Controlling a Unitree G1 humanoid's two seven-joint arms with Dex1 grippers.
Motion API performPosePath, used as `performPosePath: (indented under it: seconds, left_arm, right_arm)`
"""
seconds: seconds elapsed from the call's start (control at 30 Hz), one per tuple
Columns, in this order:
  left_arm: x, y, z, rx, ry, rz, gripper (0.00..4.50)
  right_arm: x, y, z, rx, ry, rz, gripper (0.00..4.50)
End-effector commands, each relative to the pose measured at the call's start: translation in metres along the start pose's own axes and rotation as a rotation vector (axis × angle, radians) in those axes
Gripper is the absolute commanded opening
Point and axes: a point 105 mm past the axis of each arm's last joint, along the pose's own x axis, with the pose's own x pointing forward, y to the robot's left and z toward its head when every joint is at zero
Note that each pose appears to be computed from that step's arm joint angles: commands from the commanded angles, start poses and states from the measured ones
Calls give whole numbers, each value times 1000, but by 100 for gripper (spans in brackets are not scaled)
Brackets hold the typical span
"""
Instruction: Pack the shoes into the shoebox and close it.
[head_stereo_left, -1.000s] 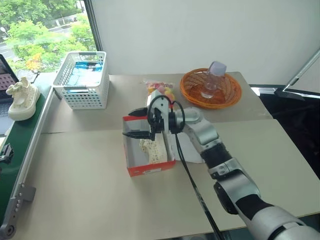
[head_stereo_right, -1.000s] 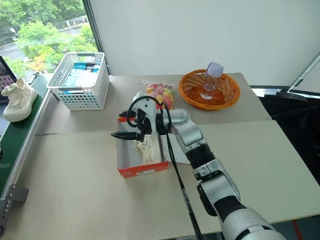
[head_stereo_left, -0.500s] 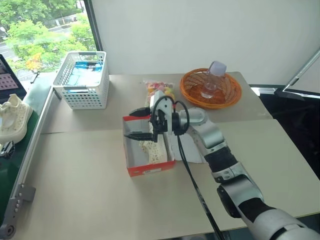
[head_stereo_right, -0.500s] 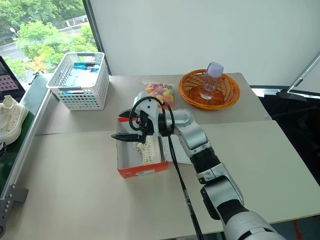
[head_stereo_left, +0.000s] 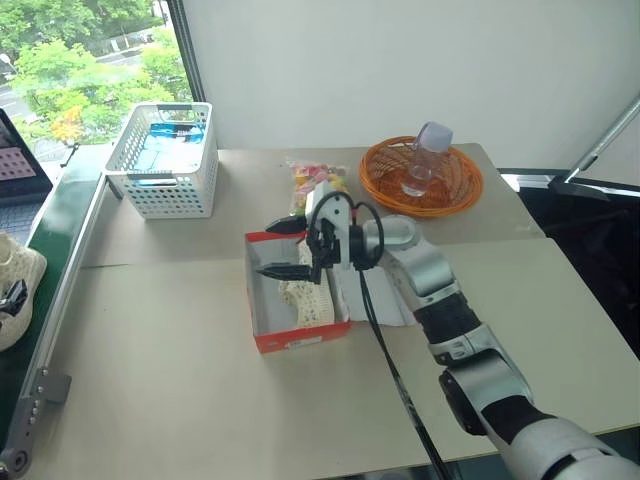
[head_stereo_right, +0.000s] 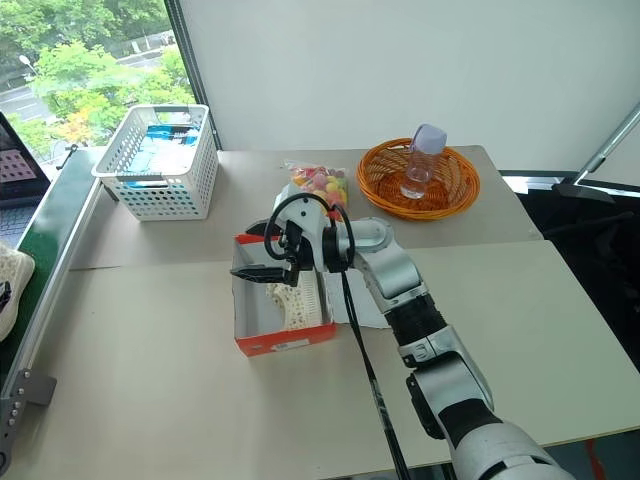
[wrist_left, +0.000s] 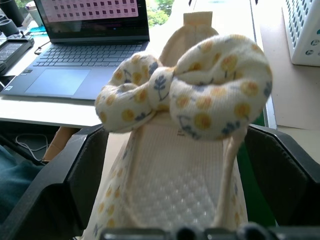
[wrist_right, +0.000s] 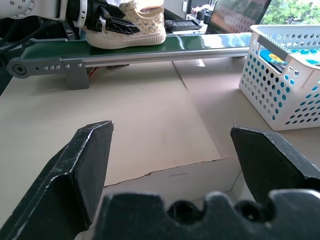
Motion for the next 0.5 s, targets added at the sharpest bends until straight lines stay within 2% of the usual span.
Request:
performPosePath:
  seconds: [0.03,0.13,0.23,0.33,0.43,0.5]
  left_arm:
    - [-1,3,5,11,24,-18,450]
    - [-2,0,-6,-17,61,-36,379]
    - [-4,-5,-7,-29,49,-56,262]
    - [-5,-12,-5,-37,35,-73,165]
    - [-6,-23,5,-47,-8,-94,66]
    - [-7,-31,17,-37,-46,-105,29]
  right_arm:
    - [-3,0,15,-42,-32,-1,441]
    - [-3,-1,15,-46,-28,-2,450]
    - [-3,-1,15,-47,-26,-2,450]
    - [-3,-1,16,-49,-26,-2,450]
    - [-2,-2,17,-52,-27,-6,450]
    - [-2,-2,17,-52,-27,-8,450]
